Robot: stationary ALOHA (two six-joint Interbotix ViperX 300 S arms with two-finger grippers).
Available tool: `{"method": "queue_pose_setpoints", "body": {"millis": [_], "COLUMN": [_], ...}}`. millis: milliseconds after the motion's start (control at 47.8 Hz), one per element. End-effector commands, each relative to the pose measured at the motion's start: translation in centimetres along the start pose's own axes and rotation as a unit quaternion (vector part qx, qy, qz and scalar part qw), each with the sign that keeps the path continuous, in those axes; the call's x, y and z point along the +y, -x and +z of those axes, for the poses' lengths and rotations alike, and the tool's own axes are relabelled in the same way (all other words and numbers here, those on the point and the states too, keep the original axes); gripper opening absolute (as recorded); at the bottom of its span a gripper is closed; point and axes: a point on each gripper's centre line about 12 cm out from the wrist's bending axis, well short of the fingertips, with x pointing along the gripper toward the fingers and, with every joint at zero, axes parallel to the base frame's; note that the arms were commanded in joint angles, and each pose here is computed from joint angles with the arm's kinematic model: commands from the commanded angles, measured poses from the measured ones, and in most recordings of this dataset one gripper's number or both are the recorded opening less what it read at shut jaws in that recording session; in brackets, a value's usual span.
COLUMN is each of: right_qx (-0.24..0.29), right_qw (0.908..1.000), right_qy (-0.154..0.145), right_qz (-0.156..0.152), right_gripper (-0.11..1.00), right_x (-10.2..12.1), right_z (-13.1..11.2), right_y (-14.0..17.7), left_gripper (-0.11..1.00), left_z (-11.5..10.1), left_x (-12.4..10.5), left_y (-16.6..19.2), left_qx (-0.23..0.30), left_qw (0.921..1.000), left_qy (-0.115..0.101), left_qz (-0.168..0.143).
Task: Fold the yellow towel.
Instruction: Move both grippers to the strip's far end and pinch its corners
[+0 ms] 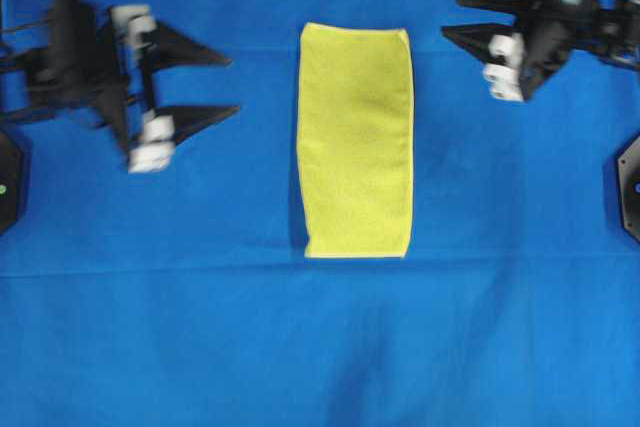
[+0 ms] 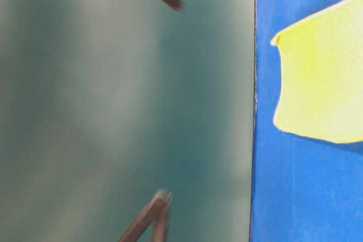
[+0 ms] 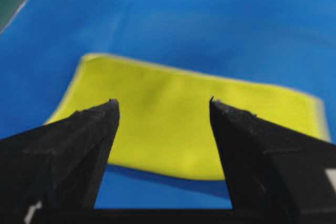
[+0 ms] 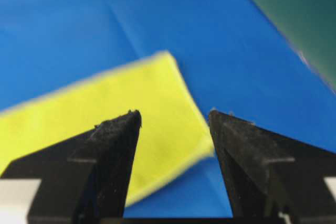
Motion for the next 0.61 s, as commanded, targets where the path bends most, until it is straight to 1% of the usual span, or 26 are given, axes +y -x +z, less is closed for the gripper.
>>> {"method": "queue_pose_setpoints", "body": {"millis": [0,105,293,418,586], "right_qx": [0.020,0.062,0.108,0.135,0.160], "right_qw": [0.9998,0.9979,0.9938,0.9904,0.9864], "right_qy": [0.006,0.013,0.014,0.013,0.011], "right_qz": [-0.008,-0.017,-0.023,-0.027,-0.034], "right_gripper": [0.59,0.59,0.59,0.59,0.59], "right_x": [-0.3,-0.7,-1.1,-1.6,-2.4], "right_z": [0.6,-0.2,-1.7,-2.9,-4.4], "right_y": [-1.6,-3.9,-7.3,-9.1,-10.8], "left_gripper": [0.66,0.66,0.67,0.66,0.66], "left_z": [0.4,-0.8,-3.7,-5.5,-7.9], "left_x": [1.6,3.1,5.4,6.9,8.6], "left_y": [-2.6,-5.5,-10.2,-12.5,-14.6], "left_qx": [0.009,0.038,0.085,0.107,0.132], "left_qw": [0.9997,0.9983,0.9941,0.9907,0.9862], "left_qy": [0.005,0.013,0.024,0.031,0.040], "left_qz": [0.022,0.041,0.064,0.078,0.092]}}
